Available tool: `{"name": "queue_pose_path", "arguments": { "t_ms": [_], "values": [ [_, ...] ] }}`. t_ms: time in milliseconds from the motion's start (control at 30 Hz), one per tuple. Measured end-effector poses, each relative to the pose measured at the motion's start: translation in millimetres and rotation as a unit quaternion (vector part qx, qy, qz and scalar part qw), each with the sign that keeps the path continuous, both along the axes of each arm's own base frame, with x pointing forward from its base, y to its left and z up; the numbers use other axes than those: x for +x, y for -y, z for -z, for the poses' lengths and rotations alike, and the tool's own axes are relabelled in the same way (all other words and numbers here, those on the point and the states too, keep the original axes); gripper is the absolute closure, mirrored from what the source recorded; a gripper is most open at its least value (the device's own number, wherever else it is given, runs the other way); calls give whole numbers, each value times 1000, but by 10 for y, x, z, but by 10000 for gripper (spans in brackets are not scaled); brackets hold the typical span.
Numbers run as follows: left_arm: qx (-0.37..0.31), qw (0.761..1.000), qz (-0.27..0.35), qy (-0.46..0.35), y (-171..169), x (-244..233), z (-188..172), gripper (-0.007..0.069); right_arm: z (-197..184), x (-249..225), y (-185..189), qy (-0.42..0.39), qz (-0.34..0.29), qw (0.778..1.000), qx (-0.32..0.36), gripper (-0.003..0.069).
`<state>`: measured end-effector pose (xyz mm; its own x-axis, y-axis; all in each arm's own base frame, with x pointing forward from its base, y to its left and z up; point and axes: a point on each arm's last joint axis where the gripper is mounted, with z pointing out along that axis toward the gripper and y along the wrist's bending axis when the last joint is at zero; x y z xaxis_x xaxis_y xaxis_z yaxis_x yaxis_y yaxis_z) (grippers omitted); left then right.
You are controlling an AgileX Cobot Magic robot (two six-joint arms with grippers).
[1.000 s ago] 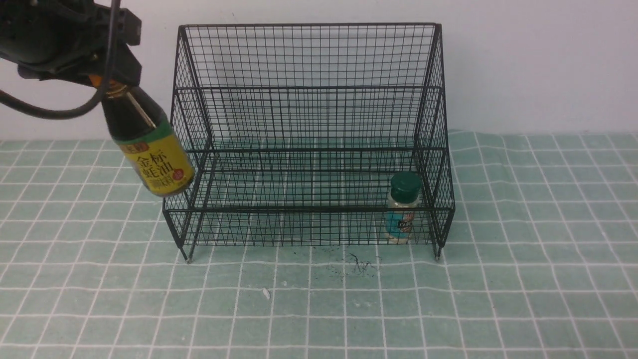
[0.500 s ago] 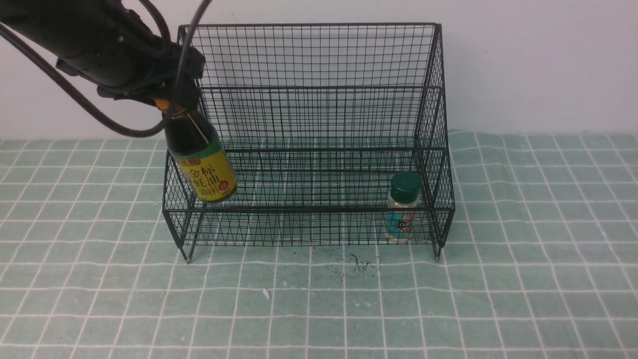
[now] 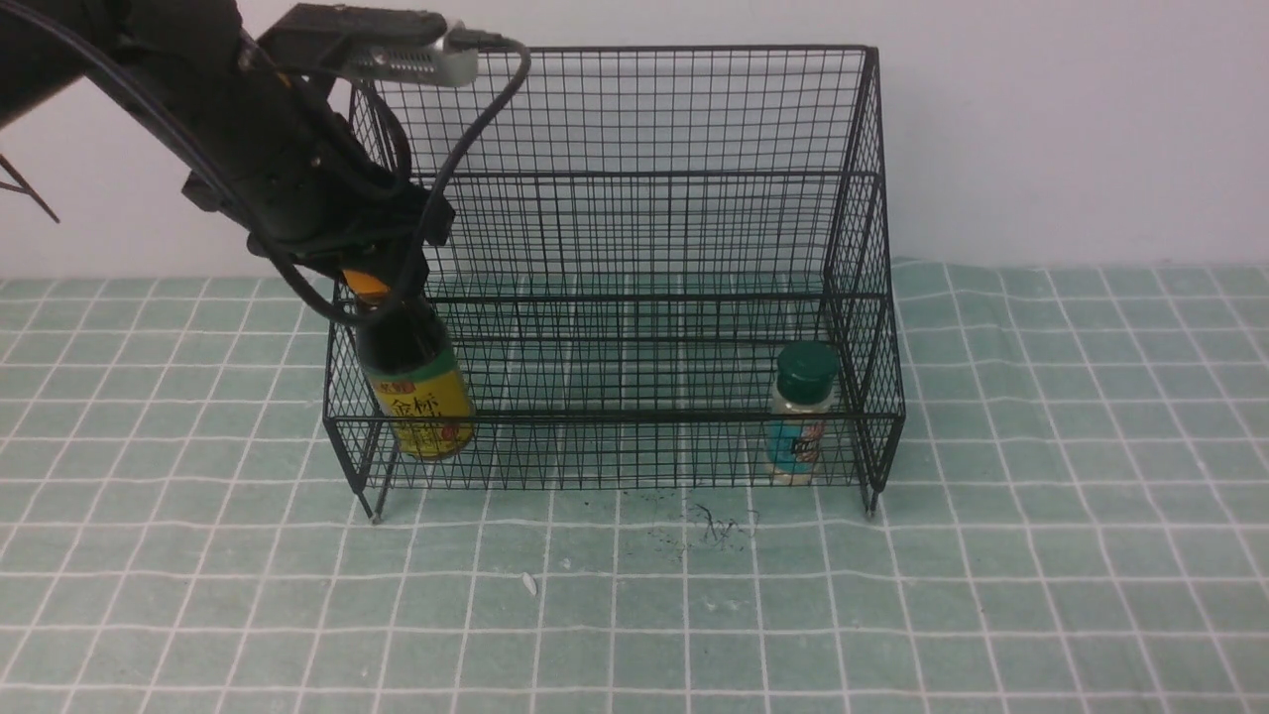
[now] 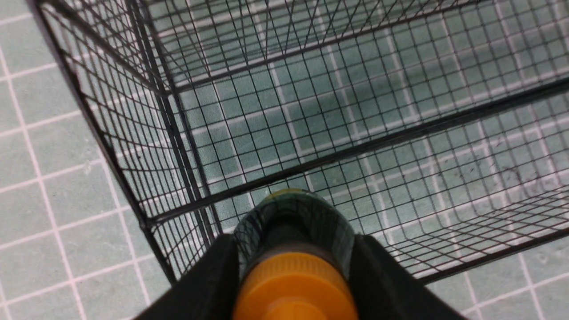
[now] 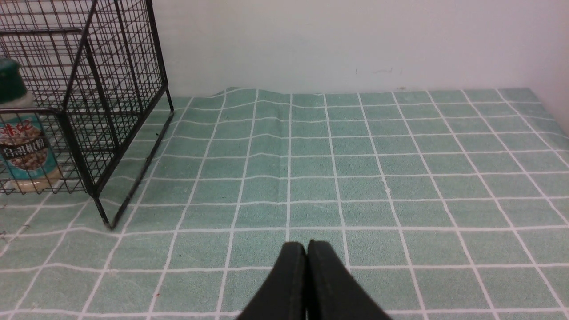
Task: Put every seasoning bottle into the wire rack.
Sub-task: Use the left arm to put the condiment bottle back on the shelf
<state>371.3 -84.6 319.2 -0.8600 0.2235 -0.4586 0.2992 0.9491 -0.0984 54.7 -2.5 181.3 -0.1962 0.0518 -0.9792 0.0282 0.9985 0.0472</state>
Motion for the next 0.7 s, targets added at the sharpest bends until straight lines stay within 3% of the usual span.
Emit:
{"name": "queue_pose_path", "arguments": {
  "t_ms": [233,367,467,600,700],
  "values": [
    [7,1000,7,-14,10,58,120,314,0,0,0,0,0,1000,0,673],
    [3,1000,8,-10,21,46,93,212,0,0,0,0,0,1000,0,673],
    [3,1000,10,-3,15,21,39,176,0,0,0,0,0,1000,0,673],
    [2,1000,14,15,7,-41,-152,175,0,0,0,0,0,1000,0,673],
    [-6,998,17,58,-28,-240,-644,259,0,0,0,0,0,1000,0,673]
  ]
}}
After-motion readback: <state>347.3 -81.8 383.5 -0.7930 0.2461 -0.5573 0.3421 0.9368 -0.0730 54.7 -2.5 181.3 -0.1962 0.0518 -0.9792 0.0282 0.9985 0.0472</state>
